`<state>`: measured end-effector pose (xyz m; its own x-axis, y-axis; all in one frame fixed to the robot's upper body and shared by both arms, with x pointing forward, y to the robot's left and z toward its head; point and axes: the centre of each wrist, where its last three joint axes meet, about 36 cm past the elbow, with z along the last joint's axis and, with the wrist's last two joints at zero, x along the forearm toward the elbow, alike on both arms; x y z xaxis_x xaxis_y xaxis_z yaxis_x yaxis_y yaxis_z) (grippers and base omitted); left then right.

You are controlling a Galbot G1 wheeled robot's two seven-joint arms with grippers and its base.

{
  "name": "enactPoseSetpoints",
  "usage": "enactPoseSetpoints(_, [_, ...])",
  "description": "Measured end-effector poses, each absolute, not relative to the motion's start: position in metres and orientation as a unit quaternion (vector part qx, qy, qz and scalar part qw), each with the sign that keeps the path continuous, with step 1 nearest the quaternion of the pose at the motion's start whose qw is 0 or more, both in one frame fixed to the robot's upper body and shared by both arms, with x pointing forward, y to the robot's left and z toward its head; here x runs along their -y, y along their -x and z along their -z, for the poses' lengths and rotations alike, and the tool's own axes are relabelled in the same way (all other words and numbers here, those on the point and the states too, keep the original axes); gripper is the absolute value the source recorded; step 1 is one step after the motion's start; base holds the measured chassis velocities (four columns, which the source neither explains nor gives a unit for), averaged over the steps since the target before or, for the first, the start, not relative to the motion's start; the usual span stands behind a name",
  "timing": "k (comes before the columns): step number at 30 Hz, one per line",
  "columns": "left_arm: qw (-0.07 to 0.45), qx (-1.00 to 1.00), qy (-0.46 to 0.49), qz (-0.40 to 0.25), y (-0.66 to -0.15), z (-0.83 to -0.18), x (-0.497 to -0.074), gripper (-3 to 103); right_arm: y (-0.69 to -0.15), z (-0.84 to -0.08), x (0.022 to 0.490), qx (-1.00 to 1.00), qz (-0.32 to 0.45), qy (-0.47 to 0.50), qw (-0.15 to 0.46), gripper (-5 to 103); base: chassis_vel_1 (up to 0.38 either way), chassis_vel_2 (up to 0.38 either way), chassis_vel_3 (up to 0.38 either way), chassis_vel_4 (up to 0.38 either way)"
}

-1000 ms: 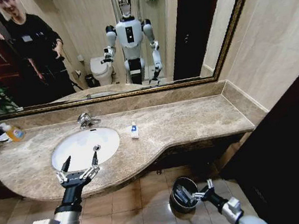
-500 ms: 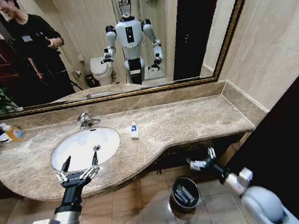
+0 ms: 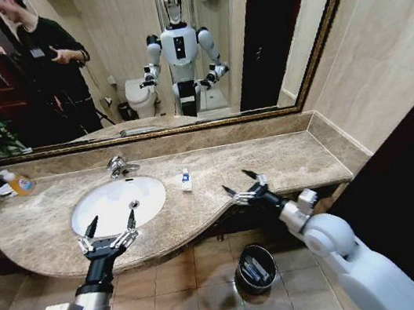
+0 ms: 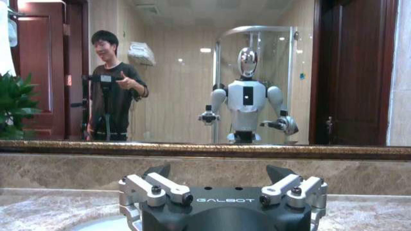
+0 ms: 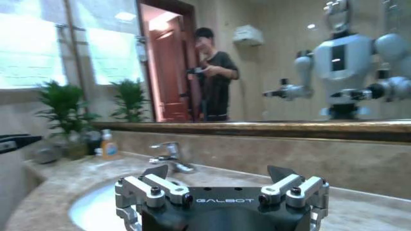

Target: Pick up the trash from the sink and place it in the trash bin.

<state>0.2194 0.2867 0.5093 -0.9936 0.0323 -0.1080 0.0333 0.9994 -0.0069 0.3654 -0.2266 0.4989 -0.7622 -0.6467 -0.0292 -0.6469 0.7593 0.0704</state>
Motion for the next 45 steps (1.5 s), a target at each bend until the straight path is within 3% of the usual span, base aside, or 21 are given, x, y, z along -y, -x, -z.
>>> enactPoseSetpoints(6, [0.054, -0.998, -0.016, 0.004, -0.219, -0.509, -0.287, 100, -0.398, -0.496, 0.233, -0.918, -0.024, 0.395, -0.004, 100, 0.000, 0.000, 0.000, 0.000])
enactPoseSetpoints(16, [0.054, -0.998, -0.017, 0.004, -0.219, -0.509, -0.287, 100, -0.463, -0.477, 0.242, -0.918, -0.007, 0.397, -0.016, 100, 0.000, 0.000, 0.000, 0.000])
enactPoseSetpoints(32, [0.054, -0.998, -0.016, 0.004, -0.219, -0.509, -0.287, 100, -0.547, -0.473, 0.122, -0.895, -0.023, 0.441, -0.070, 100, 0.000, 0.000, 0.000, 0.000])
enactPoseSetpoints(45, [0.054, -0.998, -0.016, 0.004, -0.219, -0.509, -0.287, 100, -0.566, -0.475, 0.069, -0.900, -0.044, 0.428, -0.071, 100, 0.000, 0.000, 0.000, 0.000])
